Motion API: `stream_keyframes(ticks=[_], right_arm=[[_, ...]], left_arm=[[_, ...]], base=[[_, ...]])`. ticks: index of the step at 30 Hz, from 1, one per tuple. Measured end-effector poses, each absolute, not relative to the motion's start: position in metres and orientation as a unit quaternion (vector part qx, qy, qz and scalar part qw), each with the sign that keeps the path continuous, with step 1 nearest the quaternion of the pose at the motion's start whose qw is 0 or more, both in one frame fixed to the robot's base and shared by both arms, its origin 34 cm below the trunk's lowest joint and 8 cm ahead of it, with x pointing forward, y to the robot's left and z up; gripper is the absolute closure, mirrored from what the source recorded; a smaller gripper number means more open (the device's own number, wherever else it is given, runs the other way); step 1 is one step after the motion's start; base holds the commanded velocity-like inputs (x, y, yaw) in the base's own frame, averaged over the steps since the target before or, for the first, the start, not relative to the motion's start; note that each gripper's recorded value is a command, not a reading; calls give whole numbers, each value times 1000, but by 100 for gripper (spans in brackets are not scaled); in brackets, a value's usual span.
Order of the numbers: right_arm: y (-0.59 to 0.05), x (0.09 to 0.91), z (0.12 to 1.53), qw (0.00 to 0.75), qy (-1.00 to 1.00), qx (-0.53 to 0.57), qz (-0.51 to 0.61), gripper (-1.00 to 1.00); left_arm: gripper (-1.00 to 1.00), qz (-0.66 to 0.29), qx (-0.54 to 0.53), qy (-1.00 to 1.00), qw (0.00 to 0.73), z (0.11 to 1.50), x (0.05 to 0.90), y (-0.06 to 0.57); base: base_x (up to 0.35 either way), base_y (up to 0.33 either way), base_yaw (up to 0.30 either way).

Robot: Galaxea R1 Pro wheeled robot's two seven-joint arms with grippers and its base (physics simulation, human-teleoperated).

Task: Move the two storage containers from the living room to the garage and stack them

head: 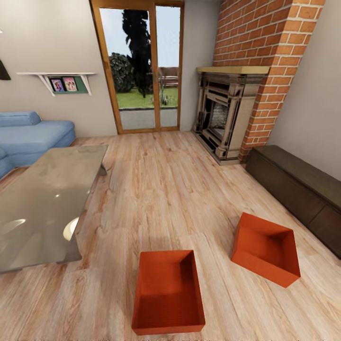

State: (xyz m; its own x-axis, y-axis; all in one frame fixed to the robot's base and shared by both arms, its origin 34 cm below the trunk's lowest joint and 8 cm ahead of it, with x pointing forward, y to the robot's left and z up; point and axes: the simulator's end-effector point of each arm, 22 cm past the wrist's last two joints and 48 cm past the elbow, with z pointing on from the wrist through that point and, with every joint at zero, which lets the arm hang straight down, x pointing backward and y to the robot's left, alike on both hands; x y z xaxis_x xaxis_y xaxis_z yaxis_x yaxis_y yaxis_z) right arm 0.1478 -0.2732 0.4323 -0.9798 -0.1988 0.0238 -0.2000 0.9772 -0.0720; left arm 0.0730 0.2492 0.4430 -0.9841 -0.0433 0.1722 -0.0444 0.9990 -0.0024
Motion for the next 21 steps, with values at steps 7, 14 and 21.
stream_keyframes(ticks=[7,14,21], right_arm=[[-274,143,432,14,-994,100,37,-100],[-274,138,432,21,-994,100,37,-100],[-274,134,432,27,-994,99,36,-100]], left_arm=[[-100,3,22,-996,92,444,69,249],[-100,3,22,-995,98,445,64,250],[-100,2,21,-994,103,446,60,251]], base=[[0,0,0],[0,0,0],[0,0,0]])
